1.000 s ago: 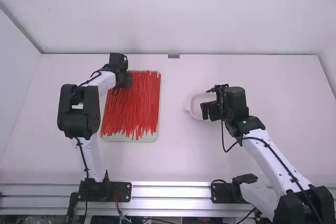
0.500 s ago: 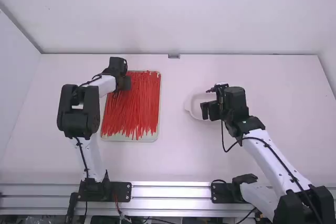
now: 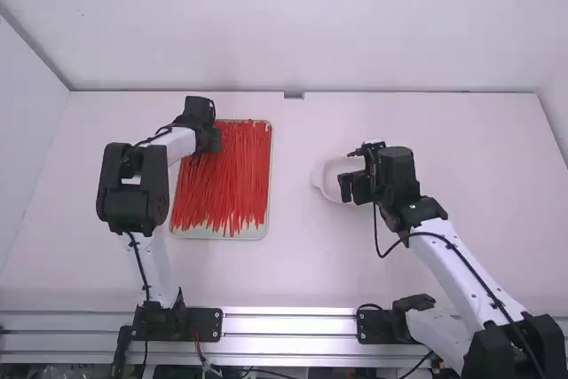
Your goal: Fasten the cable tie
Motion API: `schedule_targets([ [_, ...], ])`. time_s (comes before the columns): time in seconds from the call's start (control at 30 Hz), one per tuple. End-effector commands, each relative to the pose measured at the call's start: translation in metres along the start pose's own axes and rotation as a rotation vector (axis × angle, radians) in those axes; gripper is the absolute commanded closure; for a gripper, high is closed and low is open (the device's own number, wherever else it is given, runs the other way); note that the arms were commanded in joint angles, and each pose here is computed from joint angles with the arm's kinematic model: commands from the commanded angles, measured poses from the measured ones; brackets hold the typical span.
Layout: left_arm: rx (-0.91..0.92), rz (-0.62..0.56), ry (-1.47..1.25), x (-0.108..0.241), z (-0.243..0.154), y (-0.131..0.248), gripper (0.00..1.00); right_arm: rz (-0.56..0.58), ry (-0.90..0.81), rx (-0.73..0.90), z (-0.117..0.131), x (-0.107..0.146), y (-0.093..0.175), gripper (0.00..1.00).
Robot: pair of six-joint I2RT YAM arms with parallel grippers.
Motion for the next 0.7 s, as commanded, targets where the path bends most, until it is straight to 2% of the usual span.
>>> schedule_targets([
  [0.0, -0.021, 0.021, 0.002, 0.0074, 0.006, -0.0041, 0.8, -0.047, 0.006, 0.003, -0.0005, -0.0158, 0.0082, 0.02],
  [0.67, -0.016, 0.003, 0.004, 0.0105, 0.0063, -0.0076, 0.87, -0.051, 0.013, -0.003, 0.0023, -0.017, 0.0081, 0.01],
])
Point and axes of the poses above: each hand's point on the last joint's axis, 136 mm out from that joint toward the fingers, its own y axis back along the fingers, its own z axis along the line the jaws close on, x = y × z, the point moved 3 cm from there along y, back along the fingers, and after that the axes turned 8 degrees about y, right-handed, at the moved point
